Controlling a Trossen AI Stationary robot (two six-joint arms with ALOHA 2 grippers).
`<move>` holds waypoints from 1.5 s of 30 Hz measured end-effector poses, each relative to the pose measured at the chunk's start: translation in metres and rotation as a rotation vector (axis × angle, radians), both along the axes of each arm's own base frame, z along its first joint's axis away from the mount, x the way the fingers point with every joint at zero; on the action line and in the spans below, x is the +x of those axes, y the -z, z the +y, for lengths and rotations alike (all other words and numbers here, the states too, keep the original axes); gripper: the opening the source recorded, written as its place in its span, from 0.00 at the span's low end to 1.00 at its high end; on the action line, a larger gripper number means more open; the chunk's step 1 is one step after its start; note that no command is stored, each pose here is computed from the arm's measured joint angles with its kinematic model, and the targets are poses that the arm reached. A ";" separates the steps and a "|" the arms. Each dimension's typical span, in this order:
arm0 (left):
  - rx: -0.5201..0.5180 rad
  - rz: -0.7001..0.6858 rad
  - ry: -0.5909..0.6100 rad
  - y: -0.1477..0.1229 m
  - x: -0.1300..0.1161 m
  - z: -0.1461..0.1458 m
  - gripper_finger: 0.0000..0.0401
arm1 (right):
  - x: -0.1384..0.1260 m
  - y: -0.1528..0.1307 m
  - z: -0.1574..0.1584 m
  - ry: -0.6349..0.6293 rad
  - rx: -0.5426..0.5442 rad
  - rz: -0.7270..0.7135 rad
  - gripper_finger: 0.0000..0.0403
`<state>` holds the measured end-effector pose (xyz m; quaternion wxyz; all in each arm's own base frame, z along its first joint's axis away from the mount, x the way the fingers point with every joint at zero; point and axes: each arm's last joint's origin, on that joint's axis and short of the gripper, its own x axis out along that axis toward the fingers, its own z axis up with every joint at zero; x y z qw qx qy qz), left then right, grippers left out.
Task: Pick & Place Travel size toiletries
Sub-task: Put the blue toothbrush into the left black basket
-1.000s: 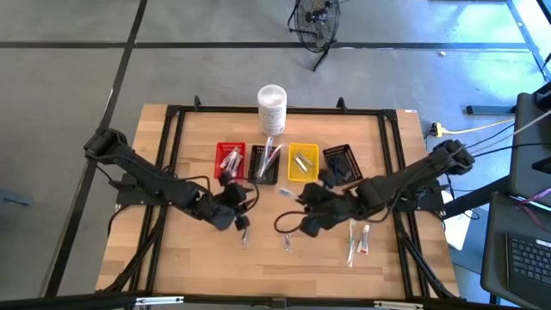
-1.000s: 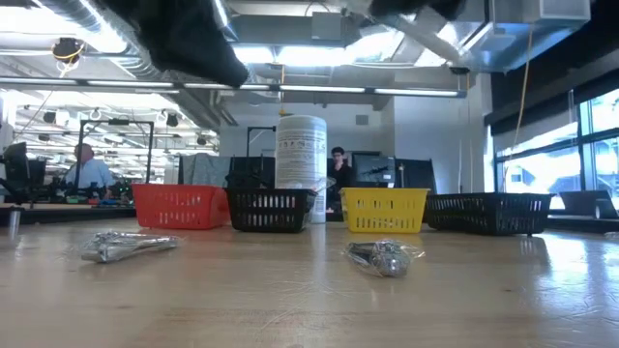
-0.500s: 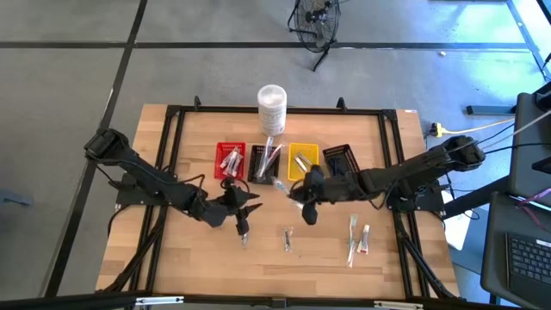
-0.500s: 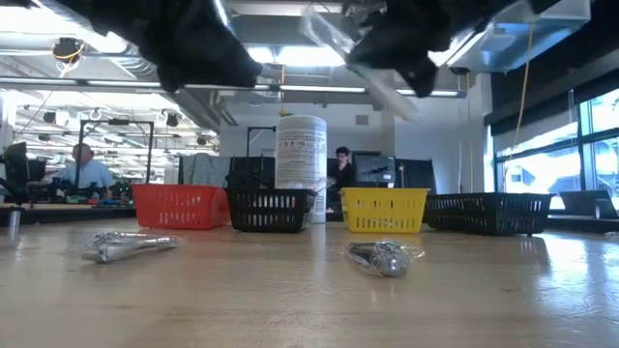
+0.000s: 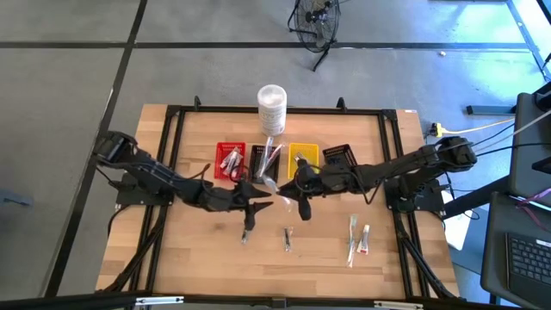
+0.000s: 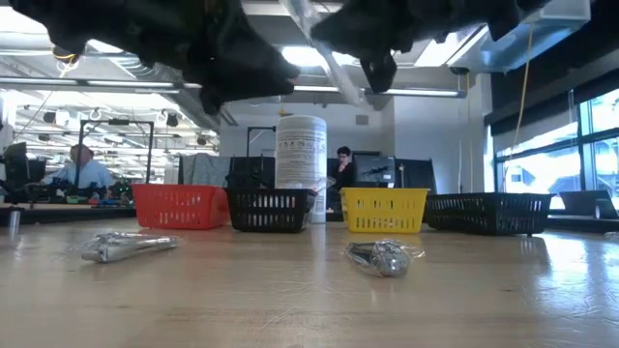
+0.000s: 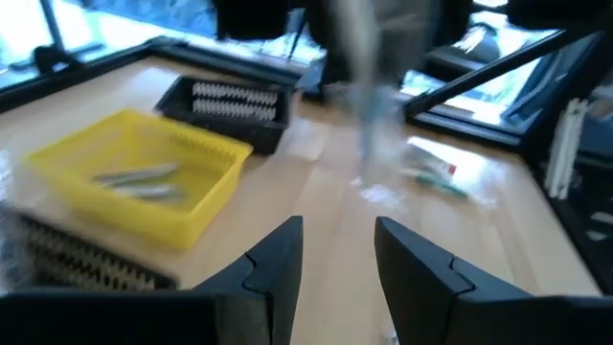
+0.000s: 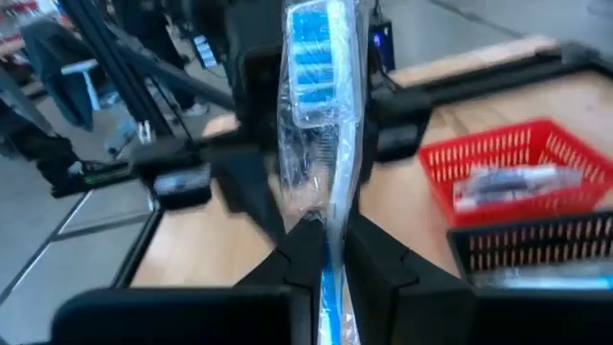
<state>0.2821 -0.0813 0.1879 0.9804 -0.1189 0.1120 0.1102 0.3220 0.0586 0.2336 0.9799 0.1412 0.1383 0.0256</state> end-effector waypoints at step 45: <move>0.124 -0.226 0.209 -0.017 0.021 0.044 0.31 | 0.004 -0.010 -0.013 -0.041 -0.016 -0.104 0.09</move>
